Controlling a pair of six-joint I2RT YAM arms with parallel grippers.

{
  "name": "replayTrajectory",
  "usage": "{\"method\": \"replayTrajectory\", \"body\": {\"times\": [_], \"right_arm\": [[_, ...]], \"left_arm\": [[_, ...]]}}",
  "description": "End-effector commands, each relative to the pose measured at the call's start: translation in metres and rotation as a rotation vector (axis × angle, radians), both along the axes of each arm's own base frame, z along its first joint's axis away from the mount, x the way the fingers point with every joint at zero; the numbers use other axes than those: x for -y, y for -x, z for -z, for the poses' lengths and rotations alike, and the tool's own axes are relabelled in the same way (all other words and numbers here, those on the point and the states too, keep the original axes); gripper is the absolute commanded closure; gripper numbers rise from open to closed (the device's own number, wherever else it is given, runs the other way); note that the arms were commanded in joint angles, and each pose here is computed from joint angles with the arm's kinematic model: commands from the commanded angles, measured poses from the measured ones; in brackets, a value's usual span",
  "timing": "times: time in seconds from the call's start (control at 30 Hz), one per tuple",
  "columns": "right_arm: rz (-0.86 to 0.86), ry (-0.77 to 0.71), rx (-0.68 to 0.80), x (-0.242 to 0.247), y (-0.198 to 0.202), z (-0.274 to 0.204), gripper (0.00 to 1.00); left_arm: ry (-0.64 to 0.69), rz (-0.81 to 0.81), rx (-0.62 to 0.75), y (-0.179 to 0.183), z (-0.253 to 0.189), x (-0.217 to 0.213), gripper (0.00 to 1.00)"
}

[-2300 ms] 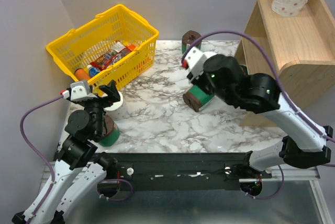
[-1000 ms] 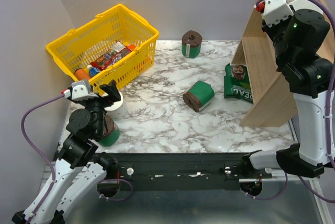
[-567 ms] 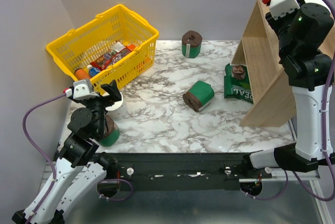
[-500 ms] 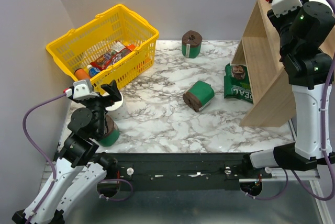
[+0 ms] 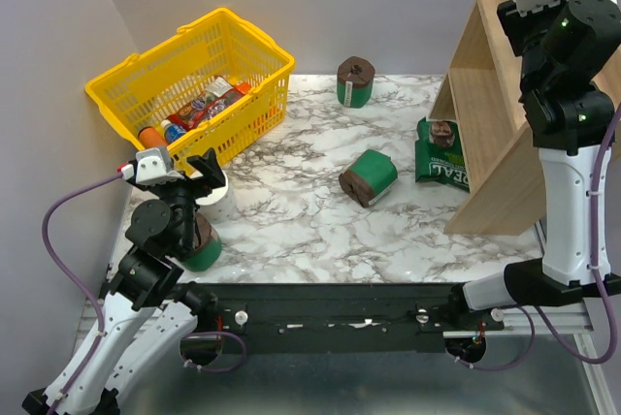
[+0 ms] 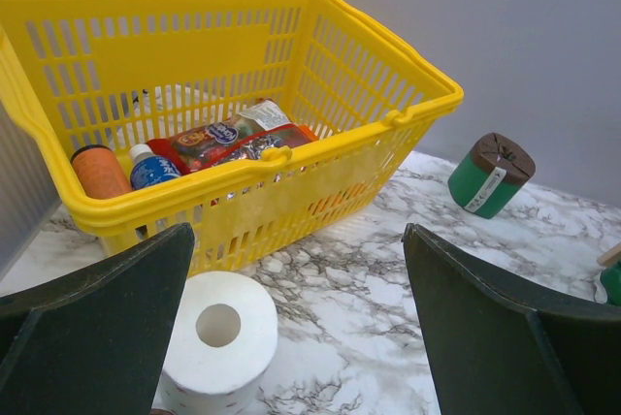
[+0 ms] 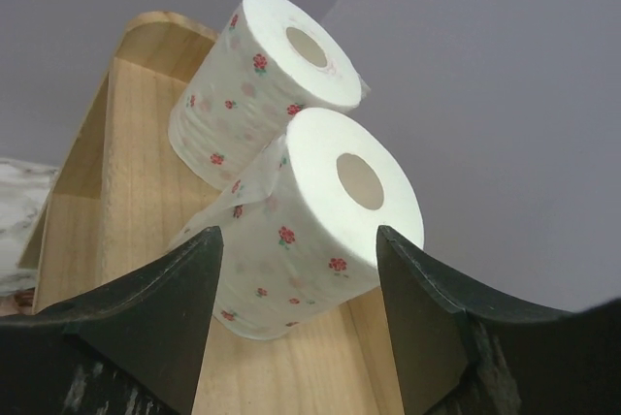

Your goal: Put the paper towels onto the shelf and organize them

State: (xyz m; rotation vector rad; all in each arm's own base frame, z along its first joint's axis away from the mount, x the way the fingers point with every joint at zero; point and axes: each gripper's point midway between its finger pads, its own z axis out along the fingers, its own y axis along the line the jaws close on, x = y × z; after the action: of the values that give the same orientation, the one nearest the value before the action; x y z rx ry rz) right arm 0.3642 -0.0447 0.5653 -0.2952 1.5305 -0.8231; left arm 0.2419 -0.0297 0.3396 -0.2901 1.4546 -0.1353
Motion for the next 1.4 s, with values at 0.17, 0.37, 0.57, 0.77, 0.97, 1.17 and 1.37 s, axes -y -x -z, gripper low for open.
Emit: {"method": "replayTrajectory", "body": {"times": [0.17, 0.37, 0.57, 0.77, 0.97, 1.17, 1.37], "right_arm": [[0.047, -0.194, 0.020, 0.007, 0.020, 0.016, 0.26], [-0.038, -0.375, 0.019, -0.013, 0.022, 0.034, 0.30], [-0.105, -0.489, -0.048, -0.030, 0.024, 0.056, 0.33], [-0.167, -0.568, -0.061, -0.042, 0.041, 0.060, 0.34], [-0.426, -0.698, -0.140, -0.093, 0.066, 0.069, 0.43], [-0.487, -0.609, -0.259, -0.125, 0.079, 0.120, 0.41], [-0.674, -0.639, -0.306, -0.162, 0.100, 0.129, 0.42]], "left_arm": [[0.020, -0.029, 0.020, 0.001, -0.003, -0.006, 0.01], [0.021, -0.032, 0.021, 0.002, -0.004, -0.007, 0.01], [0.018, -0.036, 0.014, 0.001, -0.002, -0.007, 0.01], [0.011, -0.040, -0.009, -0.002, 0.003, -0.006, 0.01], [0.017, -0.104, -0.073, -0.007, 0.011, -0.011, 0.01], [-0.053, -0.112, -0.319, -0.010, 0.043, -0.005, 0.01], [-0.199, -0.080, -0.577, -0.023, 0.087, 0.008, 0.01]]}}
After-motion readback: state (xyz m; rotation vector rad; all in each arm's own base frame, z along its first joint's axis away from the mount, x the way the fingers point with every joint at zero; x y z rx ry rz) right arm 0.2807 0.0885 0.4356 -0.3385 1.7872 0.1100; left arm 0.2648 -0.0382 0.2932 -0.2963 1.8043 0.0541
